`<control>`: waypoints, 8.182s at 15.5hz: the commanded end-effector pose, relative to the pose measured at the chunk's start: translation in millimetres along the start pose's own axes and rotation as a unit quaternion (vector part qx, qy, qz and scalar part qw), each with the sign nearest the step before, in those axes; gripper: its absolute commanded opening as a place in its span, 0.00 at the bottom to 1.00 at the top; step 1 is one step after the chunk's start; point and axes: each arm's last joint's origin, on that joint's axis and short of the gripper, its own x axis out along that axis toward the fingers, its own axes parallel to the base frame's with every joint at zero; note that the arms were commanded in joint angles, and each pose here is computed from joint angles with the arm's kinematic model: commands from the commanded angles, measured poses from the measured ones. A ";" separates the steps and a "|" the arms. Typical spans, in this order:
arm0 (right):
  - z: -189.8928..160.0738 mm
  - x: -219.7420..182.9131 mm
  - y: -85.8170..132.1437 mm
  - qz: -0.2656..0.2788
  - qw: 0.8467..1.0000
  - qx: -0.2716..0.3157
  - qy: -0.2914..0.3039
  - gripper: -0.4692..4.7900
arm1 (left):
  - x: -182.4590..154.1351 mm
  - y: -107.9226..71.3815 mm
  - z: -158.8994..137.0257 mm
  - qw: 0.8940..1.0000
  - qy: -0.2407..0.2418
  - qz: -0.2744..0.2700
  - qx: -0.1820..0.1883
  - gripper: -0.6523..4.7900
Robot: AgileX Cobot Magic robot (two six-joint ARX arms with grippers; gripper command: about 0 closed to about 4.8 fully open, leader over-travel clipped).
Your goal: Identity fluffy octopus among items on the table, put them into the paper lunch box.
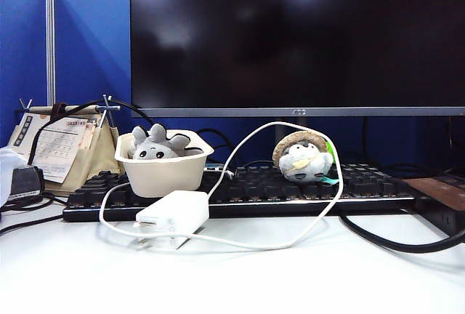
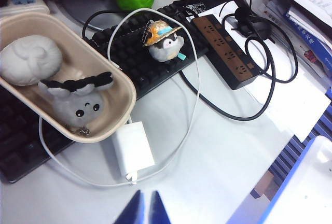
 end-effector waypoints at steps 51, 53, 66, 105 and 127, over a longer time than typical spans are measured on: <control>-248.7 -151.7 13.7 -0.332 0.924 0.079 -0.173 0.49 | -74.8 -49.2 -64.4 0.908 -0.258 0.327 0.038 0.17; -248.7 -151.7 13.7 -0.332 0.924 0.079 -0.173 0.49 | -73.4 -48.3 -67.4 0.913 -0.242 0.328 0.031 0.17; -248.7 -151.7 13.7 -0.332 0.924 0.079 -0.173 0.49 | -45.4 -24.9 -77.7 0.905 -0.237 0.341 0.089 0.17; -248.8 -151.8 13.8 -0.332 0.924 0.079 -0.173 0.49 | 8.4 30.9 -143.1 0.861 -0.328 0.383 0.067 0.17; -247.6 -153.0 12.8 -0.356 0.915 0.069 -0.179 0.49 | 14.3 35.3 -150.9 0.868 -0.317 0.379 0.047 0.17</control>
